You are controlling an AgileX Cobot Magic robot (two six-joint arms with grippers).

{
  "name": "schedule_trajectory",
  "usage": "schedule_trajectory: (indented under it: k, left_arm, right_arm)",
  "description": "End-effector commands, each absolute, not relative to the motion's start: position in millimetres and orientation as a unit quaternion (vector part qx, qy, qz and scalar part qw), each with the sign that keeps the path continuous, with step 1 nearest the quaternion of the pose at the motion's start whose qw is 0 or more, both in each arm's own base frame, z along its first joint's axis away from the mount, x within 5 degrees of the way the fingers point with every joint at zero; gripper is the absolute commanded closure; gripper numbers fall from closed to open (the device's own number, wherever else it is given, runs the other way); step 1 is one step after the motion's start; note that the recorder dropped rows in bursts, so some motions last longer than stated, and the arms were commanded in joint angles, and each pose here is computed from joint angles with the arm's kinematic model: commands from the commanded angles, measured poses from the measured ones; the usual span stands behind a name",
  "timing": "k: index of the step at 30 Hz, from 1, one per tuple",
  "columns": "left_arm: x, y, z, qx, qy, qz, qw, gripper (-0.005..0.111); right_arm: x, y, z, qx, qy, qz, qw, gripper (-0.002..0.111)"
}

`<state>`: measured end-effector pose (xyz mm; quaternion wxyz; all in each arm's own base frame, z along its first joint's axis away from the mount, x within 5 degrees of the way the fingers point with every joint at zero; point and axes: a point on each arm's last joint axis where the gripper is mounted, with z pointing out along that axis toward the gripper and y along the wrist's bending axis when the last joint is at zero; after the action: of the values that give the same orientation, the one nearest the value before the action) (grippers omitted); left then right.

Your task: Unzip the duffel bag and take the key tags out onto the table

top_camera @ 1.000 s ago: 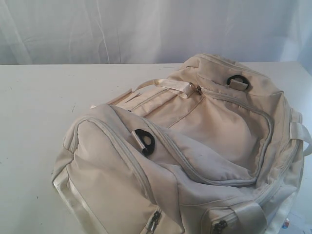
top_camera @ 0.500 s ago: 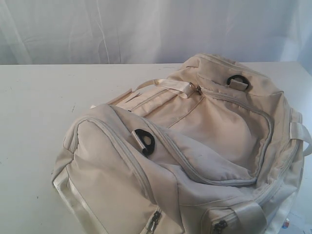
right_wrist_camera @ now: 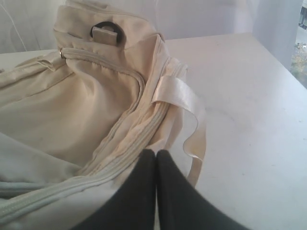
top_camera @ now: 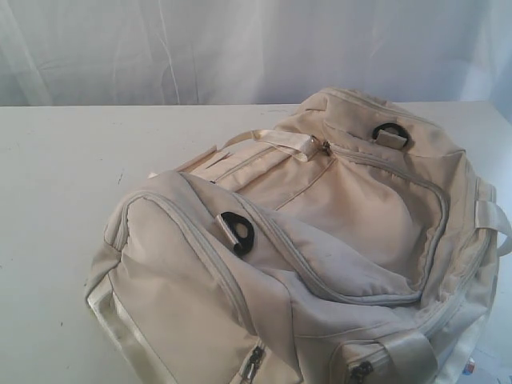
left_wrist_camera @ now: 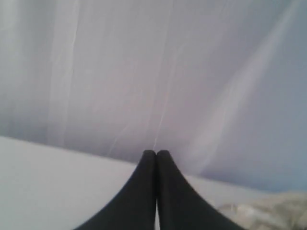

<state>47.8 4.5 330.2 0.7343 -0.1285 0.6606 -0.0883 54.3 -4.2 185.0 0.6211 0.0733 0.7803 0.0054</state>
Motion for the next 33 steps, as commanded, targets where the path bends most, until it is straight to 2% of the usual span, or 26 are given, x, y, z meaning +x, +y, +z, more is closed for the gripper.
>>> schedule_trajectory:
  k: [1,7,11,15,21,28,33]
  left_arm:
    - [57,0,344,-0.055,0.776,-0.05,0.627,0.107]
    - [71,-46,349,0.202,0.842,-0.18,0.467,0.107]
    - [80,-77,353,0.366,0.799,-0.291,0.379,0.107]
    - [95,-92,353,0.438,0.776,-0.339,0.302,0.107]
    - [118,-116,360,0.508,0.745,-0.344,0.263,0.107]
    - [136,-165,364,0.608,0.698,-0.274,0.262,0.107]
    - [146,-201,346,0.696,0.633,-0.191,0.281,0.103]
  right_arm:
    - [55,-5,191,0.069,0.756,0.0,0.651,0.108]
    - [56,-5,198,0.067,0.731,-0.001,0.679,0.108]
    - [56,-5,199,0.067,0.727,-0.001,0.684,0.108]
    - [56,-5,199,0.067,0.727,-0.001,0.683,0.108]
    - [56,-5,199,0.067,0.727,-0.001,0.683,0.108]
    - [56,-5,199,0.067,0.727,-0.001,0.683,0.108]
    - [56,-5,199,0.067,0.727,-0.001,0.683,0.108]
